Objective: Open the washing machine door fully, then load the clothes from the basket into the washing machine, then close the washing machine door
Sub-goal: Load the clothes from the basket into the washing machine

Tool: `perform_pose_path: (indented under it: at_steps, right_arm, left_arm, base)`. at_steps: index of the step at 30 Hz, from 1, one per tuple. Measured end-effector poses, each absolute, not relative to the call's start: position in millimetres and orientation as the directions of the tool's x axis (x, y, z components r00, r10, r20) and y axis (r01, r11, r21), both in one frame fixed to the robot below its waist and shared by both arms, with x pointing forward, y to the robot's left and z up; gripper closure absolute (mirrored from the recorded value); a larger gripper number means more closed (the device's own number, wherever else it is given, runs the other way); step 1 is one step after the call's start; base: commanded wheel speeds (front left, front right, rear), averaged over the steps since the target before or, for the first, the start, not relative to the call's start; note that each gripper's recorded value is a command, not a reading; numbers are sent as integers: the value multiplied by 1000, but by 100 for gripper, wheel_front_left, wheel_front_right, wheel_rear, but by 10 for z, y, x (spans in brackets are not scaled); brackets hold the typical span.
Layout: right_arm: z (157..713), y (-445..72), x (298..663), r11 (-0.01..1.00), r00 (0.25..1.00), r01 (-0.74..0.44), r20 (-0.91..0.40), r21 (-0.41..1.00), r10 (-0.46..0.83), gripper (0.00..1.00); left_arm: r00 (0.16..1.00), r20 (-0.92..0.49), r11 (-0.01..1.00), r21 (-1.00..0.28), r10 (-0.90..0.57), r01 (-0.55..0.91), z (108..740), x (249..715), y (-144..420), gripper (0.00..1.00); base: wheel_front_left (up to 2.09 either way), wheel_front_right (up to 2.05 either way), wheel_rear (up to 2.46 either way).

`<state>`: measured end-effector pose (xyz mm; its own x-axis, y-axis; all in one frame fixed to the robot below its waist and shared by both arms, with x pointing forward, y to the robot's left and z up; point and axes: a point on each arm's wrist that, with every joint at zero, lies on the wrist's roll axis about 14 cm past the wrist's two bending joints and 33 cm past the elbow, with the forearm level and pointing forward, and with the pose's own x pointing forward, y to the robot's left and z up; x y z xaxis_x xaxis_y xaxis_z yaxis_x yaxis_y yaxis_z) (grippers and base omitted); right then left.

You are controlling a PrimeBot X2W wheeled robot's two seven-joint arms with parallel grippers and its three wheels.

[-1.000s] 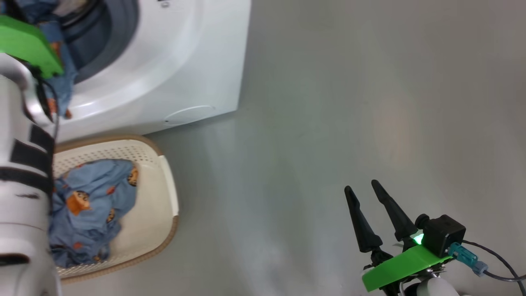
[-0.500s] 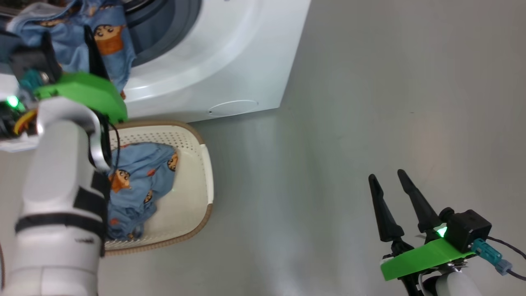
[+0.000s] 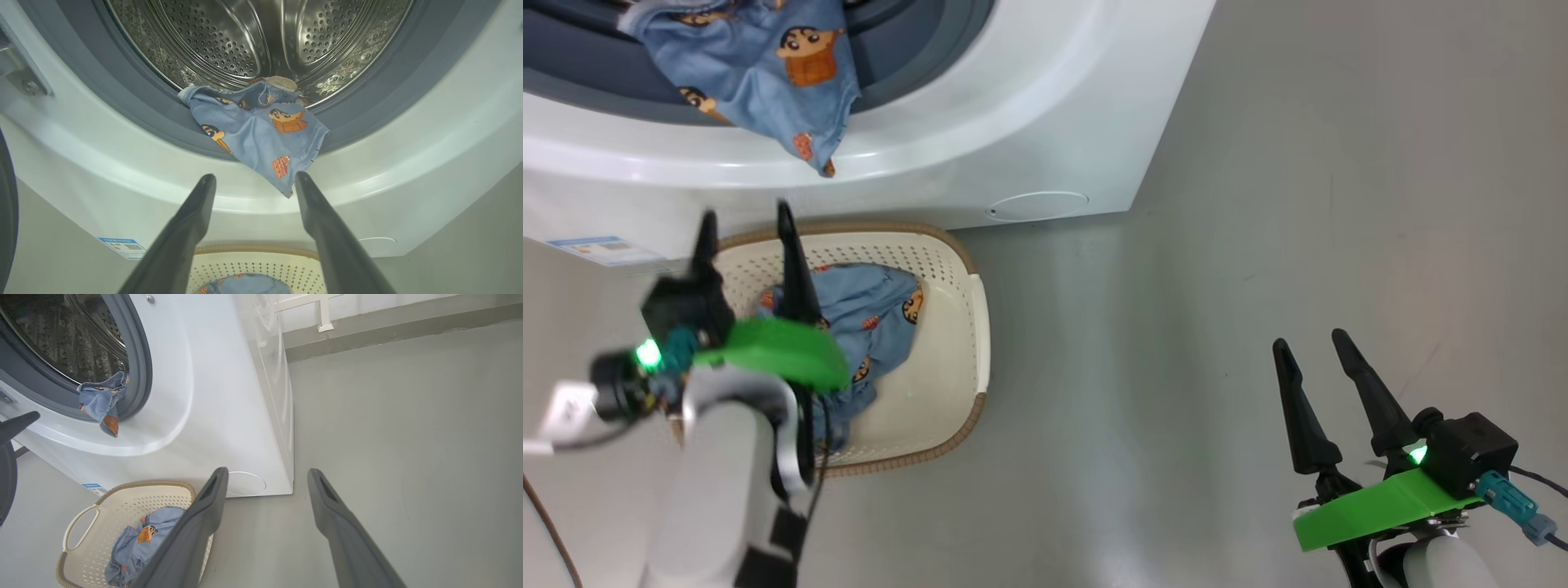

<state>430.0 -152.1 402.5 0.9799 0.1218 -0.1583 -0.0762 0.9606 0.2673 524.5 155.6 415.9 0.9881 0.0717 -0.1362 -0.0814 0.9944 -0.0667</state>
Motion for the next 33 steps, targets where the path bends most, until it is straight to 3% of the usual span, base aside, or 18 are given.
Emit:
perform_pose_path:
  at_steps: [17, 27, 33]
  right_arm:
    - [4285, -1568, 4253, 965, 989, -84, -95, 250, 111, 0]
    - [4234, -1508, 4250, 962, 986, -98, -107, 256, 129, 0]
    - [4152, -1495, 4234, 961, 982, -97, -130, 258, 134, 0]
  left_arm:
    - [963, -240, 984, -97, 122, -149, 3983, 4104, 1589, 0]
    - [959, -244, 975, -129, 147, -182, 4050, 4031, 1620, 0]
    - [964, -231, 977, -134, 130, -164, 4043, 4303, 1595, 0]
  base:
    - [0, 0, 0]
    - [0, 0, 0]
    - [0, 0, 0]
